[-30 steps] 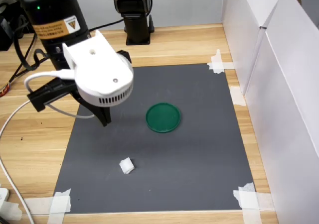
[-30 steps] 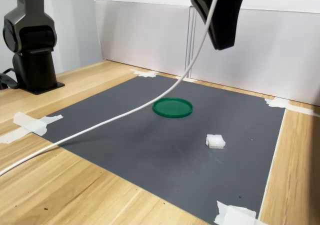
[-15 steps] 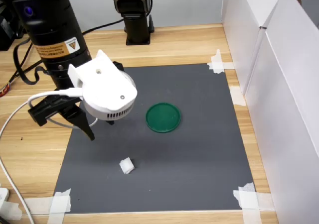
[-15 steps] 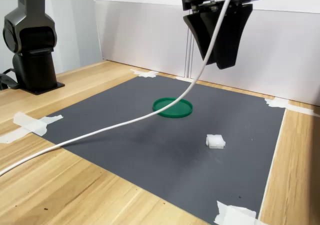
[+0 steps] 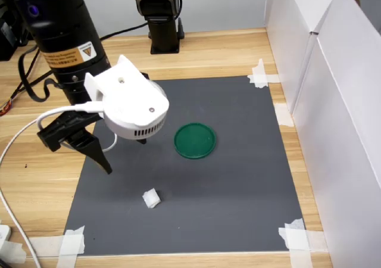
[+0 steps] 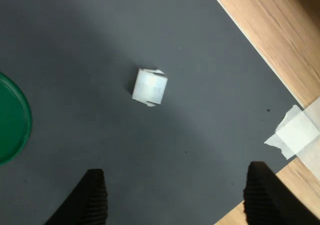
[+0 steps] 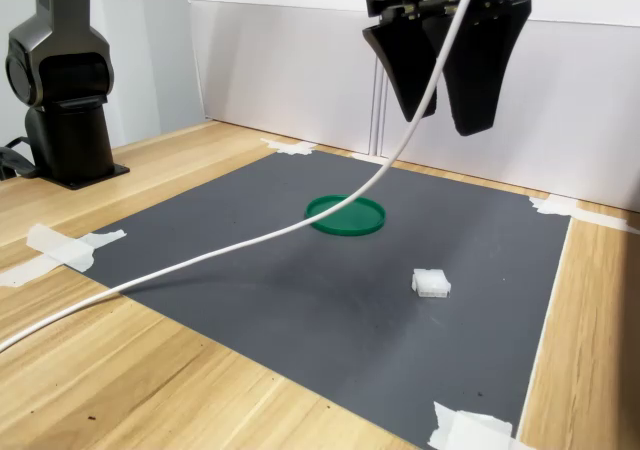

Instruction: Grasp a white terminal and put it in the green lid.

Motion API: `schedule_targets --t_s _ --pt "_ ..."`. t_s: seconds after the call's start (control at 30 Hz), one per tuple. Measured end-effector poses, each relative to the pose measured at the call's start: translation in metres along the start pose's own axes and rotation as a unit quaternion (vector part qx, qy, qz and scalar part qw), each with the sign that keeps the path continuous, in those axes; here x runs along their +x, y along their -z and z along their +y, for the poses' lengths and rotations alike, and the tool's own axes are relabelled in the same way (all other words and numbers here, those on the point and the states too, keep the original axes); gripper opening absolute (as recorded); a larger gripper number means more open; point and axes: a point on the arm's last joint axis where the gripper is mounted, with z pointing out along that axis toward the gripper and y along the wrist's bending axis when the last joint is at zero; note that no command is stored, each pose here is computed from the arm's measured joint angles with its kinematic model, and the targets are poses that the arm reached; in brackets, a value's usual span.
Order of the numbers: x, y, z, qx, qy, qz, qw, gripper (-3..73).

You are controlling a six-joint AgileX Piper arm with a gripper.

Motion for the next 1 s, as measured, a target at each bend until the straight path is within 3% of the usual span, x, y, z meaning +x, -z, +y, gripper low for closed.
schedule_targets --t_s 0.4,1.0 --pt "-0.016 -0.031 0.013 -0.022 -0.033 0.030 0.999 67.5" --pt "-0.008 -0.061 0.016 -0.008 -0.004 0.040 0.999 67.5"
